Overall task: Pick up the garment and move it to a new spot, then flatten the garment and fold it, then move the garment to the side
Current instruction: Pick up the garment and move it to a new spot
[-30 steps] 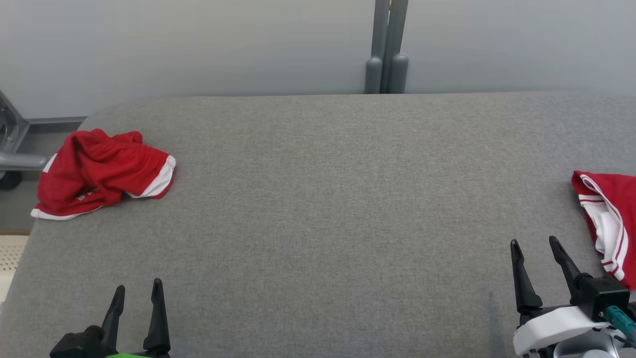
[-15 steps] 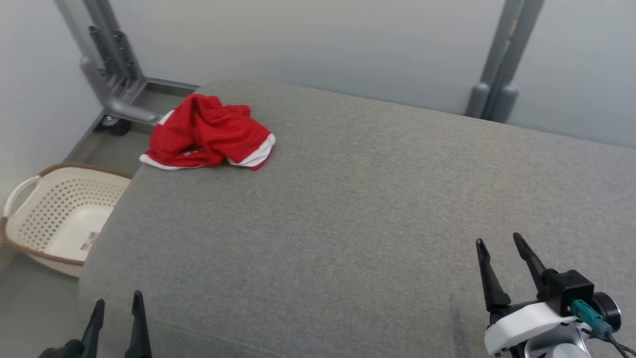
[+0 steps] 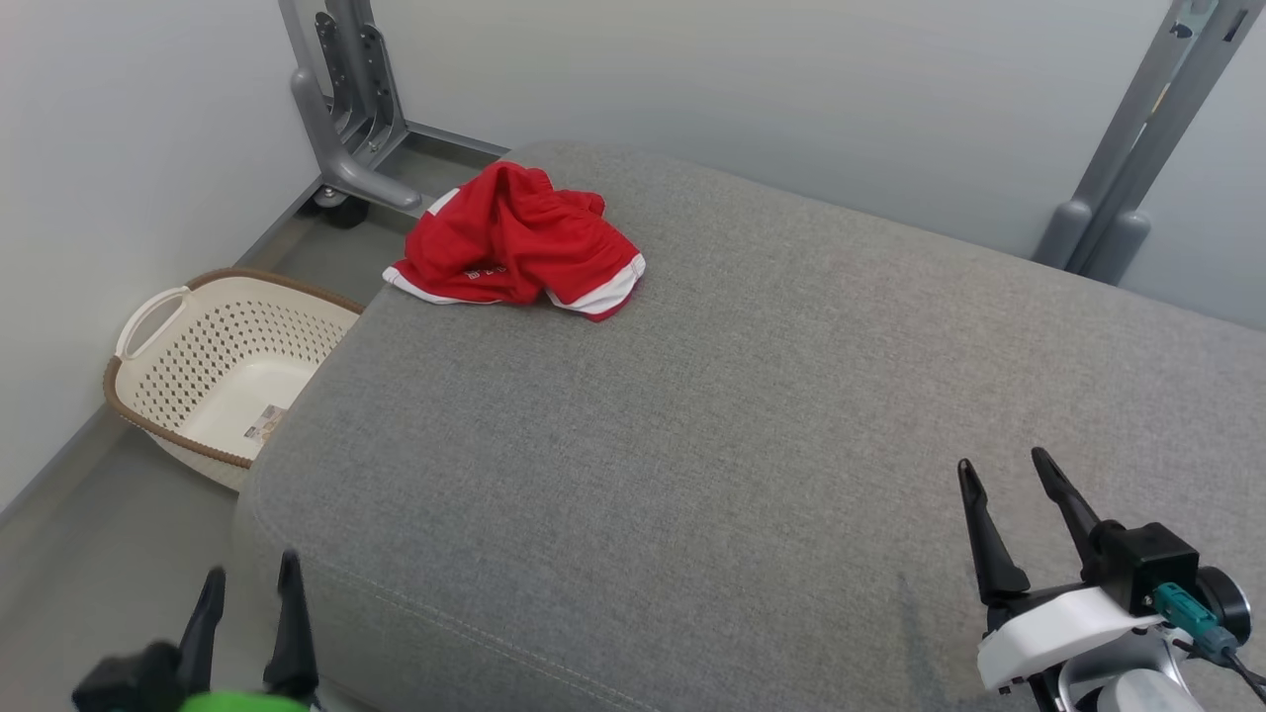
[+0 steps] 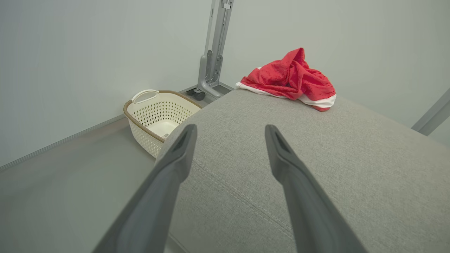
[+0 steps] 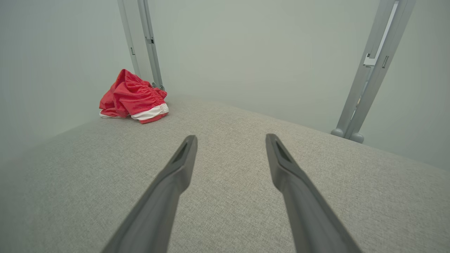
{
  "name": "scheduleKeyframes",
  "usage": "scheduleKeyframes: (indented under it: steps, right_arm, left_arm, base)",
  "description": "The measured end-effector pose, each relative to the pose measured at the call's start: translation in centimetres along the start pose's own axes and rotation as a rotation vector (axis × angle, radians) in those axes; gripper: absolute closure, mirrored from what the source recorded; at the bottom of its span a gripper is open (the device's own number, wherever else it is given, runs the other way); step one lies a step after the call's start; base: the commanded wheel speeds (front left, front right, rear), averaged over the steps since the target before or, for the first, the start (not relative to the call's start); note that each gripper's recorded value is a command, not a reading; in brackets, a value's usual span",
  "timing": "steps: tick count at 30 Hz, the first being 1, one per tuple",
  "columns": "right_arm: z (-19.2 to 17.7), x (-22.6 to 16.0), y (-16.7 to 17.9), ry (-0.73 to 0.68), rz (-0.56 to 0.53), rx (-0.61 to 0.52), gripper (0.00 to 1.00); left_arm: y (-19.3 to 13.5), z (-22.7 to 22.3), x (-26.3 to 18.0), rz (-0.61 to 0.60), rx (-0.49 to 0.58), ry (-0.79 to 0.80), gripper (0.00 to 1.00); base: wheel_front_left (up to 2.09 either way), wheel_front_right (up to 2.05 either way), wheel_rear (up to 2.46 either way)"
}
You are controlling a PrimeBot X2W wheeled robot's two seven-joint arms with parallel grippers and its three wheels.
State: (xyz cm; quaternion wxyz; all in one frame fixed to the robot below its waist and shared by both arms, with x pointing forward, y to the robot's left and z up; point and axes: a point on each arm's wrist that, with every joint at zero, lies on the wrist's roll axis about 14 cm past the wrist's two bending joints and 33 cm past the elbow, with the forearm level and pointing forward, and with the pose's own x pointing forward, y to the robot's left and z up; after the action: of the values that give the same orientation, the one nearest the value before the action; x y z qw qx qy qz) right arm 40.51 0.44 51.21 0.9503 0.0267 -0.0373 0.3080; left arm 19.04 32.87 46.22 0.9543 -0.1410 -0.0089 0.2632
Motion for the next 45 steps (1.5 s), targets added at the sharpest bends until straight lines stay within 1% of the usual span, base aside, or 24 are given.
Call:
scheduleKeyframes:
  steps: [3, 7, 8, 11, 13, 15, 17, 20, 22, 23, 27, 32, 33, 34, 35, 36, 40, 42, 44, 45]
  right_arm:
    - [-0.2, 0.3, -0.8, 0.004, 0.0, -0.021, 0.0]
    - [0.9, 2.6, -1.7, -0.044, 0.031, -0.065, 0.0]
    - [0.9, 2.6, -1.7, -0.044, 0.031, -0.065, 0.0]
    - [1.6, 4.7, -2.5, -0.084, 0.058, -0.094, 0.0]
    - [1.9, 6.1, -3.3, -0.108, 0.068, -0.106, 0.0]
    - [1.7, 7.3, -4.3, -0.12, 0.069, -0.115, 0.0]
    - [0.8, 8.1, -5.3, -0.115, 0.064, -0.116, 0.0]
    - [-2.1, 8.3, -7.1, -0.069, 0.042, -0.097, 0.0]
    - [-4.3, 7.9, -8.5, -0.032, 0.012, -0.076, 0.0]
    - [-6.5, 7.3, -10.0, 0.007, -0.022, -0.06, 0.0]
    - [-10.4, 5.3, -12.2, 0.09, -0.085, -0.033, 0.0]
    - [-12.0, 3.1, -14.9, 0.127, -0.168, -0.038, 0.0]
    - [-12.3, 2.7, -15.3, 0.135, -0.181, -0.038, 0.0]
    - [-12.5, 2.3, -15.6, 0.141, -0.193, -0.039, 0.0]
    - [-12.7, 2.0, -15.9, 0.149, -0.202, -0.04, 0.0]
    - [-12.9, 1.6, -16.2, 0.156, -0.211, -0.041, 0.0]
    - [-13.0, 0.8, -16.7, 0.169, -0.236, -0.044, 0.0]
    - [-13.0, 0.6, -16.7, 0.175, -0.241, -0.041, 0.0]
    - [-12.9, 0.5, -16.6, 0.181, -0.243, -0.037, 0.0]
    - [-12.8, 0.2, -16.2, 0.184, -0.251, -0.021, 0.0]
  left_arm:
    - [-2.4, 1.9, 3.4, -0.067, 0.0, -0.019, 0.0]
    - [-5.3, 5.4, 9.4, -0.127, -0.027, -0.014, 0.0]
    - [-5.3, 5.4, 9.4, -0.127, -0.027, -0.014, 0.0]
    - [-7.1, 6.7, 13.7, -0.156, -0.044, 0.065, 0.0]
    - [-8.0, 8.0, 16.4, -0.173, -0.004, 0.095, 0.0]
    - [-8.7, 9.0, 19.2, -0.175, 0.012, 0.122, 0.0]
    - [-9.9, 8.6, 21.5, -0.187, 0.021, 0.169, 0.0]
    - [-11.8, 6.9, 24.9, -0.197, 0.002, 0.235, 0.0]
    - [-12.9, 4.7, 26.8, -0.204, 0.007, 0.292, 0.0]
    - [-13.5, 1.7, 28.2, -0.199, 0.02, 0.36, 0.0]
    - [-13.7, -5.3, 29.3, -0.173, 0.025, 0.512, 0.0]
    - [-14.8, -12.6, 29.2, -0.174, 0.042, 0.667, 0.0]
    - [-15.1, -13.8, 29.0, -0.182, 0.05, 0.698, 0.11]
    - [-15.5, -14.7, 28.9, -0.188, 0.047, 0.709, 0.57]
    - [-15.6, -15.1, 29.2, -0.189, 0.052, 0.71, 0.8]
    - [-15.7, -15.5, 29.4, -0.196, 0.062, 0.716, 1.0]
    - [-16.8, -16.2, 29.5, -0.225, 0.065, 0.728, 1.0]
    - [-18.3, -15.8, 29.3, -0.274, 0.065, 0.714, 1.0]
    - [-21.2, -14.8, 29.0, -0.351, 0.009, 0.671, 1.0]
    - [-24.5, -13.2, 28.3, -0.447, -0.039, 0.627, 1.0]
  base:
    - [0.0, 0.0, 0.0]
    - [0.0, 0.0, 0.0]
    - [0.0, 0.0, 0.0]
    - [0.0, 0.0, 0.0]
    - [0.0, 0.0, 0.0]
    - [0.0, 0.0, 0.0]
    - [0.0, 0.0, 0.0]
    - [0.0, 0.0, 0.0]
    - [0.0, 0.0, 0.0]
    - [0.0, 0.0, 0.0]
    - [0.0, 0.0, 0.0]
    - [0.0, 0.0, 0.0]
    - [0.0, 0.0, 0.0]
    - [0.0, 0.0, 0.0]
    - [0.0, 0.0, 0.0]
    - [0.0, 0.0, 0.0]
    - [0.0, 0.0, 0.0]
    - [0.0, 0.0, 0.0]
    - [0.0, 0.0, 0.0]
    - [0.0, 0.0, 0.0]
